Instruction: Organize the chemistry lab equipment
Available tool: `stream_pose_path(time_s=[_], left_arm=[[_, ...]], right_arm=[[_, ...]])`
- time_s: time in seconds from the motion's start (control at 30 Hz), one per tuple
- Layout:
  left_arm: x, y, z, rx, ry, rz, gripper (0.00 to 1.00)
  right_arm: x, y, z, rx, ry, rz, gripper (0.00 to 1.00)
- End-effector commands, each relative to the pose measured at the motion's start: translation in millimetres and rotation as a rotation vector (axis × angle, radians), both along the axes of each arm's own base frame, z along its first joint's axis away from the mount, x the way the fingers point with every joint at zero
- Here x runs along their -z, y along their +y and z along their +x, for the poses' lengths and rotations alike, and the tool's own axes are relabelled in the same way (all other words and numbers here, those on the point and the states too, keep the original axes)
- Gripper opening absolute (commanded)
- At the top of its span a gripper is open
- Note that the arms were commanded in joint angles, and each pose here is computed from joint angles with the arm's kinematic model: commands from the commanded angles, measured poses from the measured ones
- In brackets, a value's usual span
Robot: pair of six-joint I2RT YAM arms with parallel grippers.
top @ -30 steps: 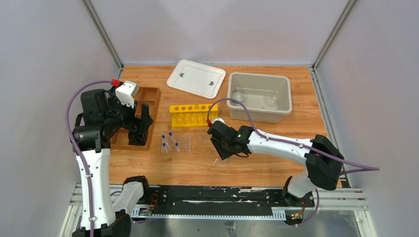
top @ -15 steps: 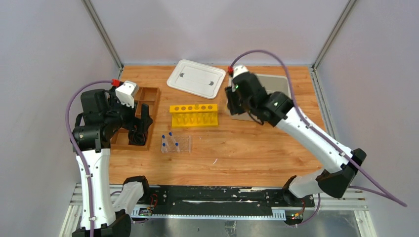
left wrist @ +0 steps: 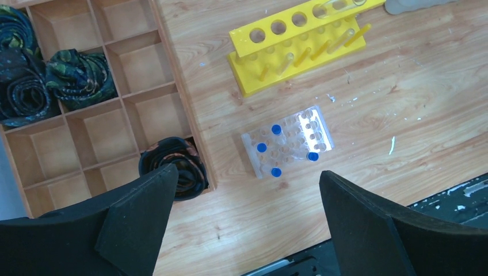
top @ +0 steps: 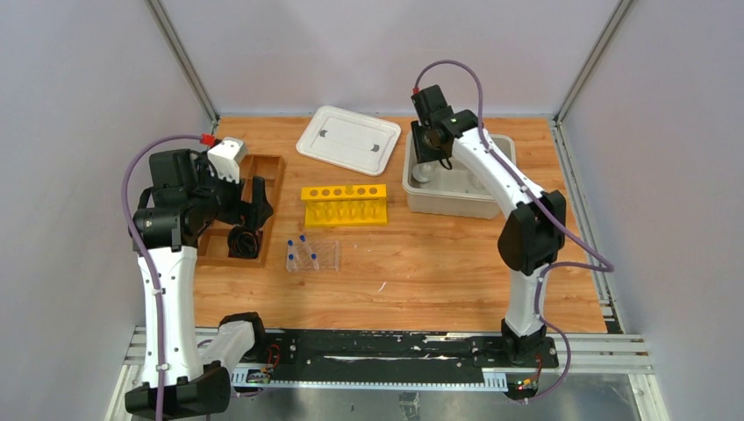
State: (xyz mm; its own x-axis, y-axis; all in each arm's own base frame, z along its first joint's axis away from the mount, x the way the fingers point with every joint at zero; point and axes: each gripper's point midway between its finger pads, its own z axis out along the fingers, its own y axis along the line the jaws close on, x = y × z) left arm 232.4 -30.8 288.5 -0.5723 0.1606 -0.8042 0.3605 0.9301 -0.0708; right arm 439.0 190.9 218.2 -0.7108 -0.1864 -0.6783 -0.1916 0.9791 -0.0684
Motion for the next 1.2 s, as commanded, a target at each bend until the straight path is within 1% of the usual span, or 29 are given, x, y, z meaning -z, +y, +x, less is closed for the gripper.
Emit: stream_pose_path(time_s=[0.0, 0.1, 0.2, 0.27, 0.37, 0.5, 0.57, 0.67, 0.77, 0.83, 1.0, 1.07, 1.17], left_arm=[[-6.2, 1.4, 18.0, -0.025, -0.013, -0.027, 1.00], [-12.0, 6.3, 43.8, -0.047, -0.024, -0.034, 0.99], [-17.9, 7.3, 77.5, -0.057, -0.014, -0.046, 0.91], [-11.3, 4.7, 103.9, -0.064, 0.023, -0.033, 0.85], [-0.4, -9.0, 141.5, -0.062, 0.051, -0.002, 0.81], [16.3, -32.3, 192.4, -0.031, 0.079, 0.030, 0.79], [24.2, -36.0, 220.6, -0.038, 0.093, 0.016, 0.76], [40.2, -43.9, 260.3, -0.034, 0.110, -0.001, 0.63], [66.5, -51.9, 294.1, -0.033, 0.123, 0.045, 0.62], [88.6, -55.9, 312.7, -0.034, 0.139, 0.074, 0.61], [126.6, -59.3, 350.2, -0.048, 0.144, 0.080, 0.60], [138.9, -56.7, 363.3, -0.064, 0.132, 0.095, 0.58], [161.9, -43.2, 379.1, -0.140, 0.126, 0.144, 0.50]], right_arm=[[36.3, -3.0, 4.2, 0.008, 0.115, 0.013, 0.00], [64.8, 1.9, 3.6, 0.016, 0.176, 0.034, 0.00], [85.1, 5.9, 1.8, 0.014, 0.220, 0.059, 0.00], [94.6, 8.4, 1.2, 0.008, 0.237, 0.068, 0.00], [103.4, 11.6, 1.4, -0.006, 0.260, 0.095, 0.01], [113.6, 13.2, -2.1, -0.022, 0.298, 0.120, 0.09], [119.6, 12.8, -6.2, -0.028, 0.321, 0.130, 0.16], [123.5, 14.8, -11.8, -0.044, 0.341, 0.159, 0.34], [120.5, 21.5, -18.5, -0.071, 0.342, 0.205, 0.45], [120.8, 21.6, -24.9, -0.079, 0.350, 0.212, 0.49], [118.4, 15.2, -44.2, -0.089, 0.348, 0.221, 0.55], [110.5, 14.1, -51.4, -0.087, 0.315, 0.246, 0.56], [89.6, 13.2, -58.9, -0.087, 0.201, 0.296, 0.60]])
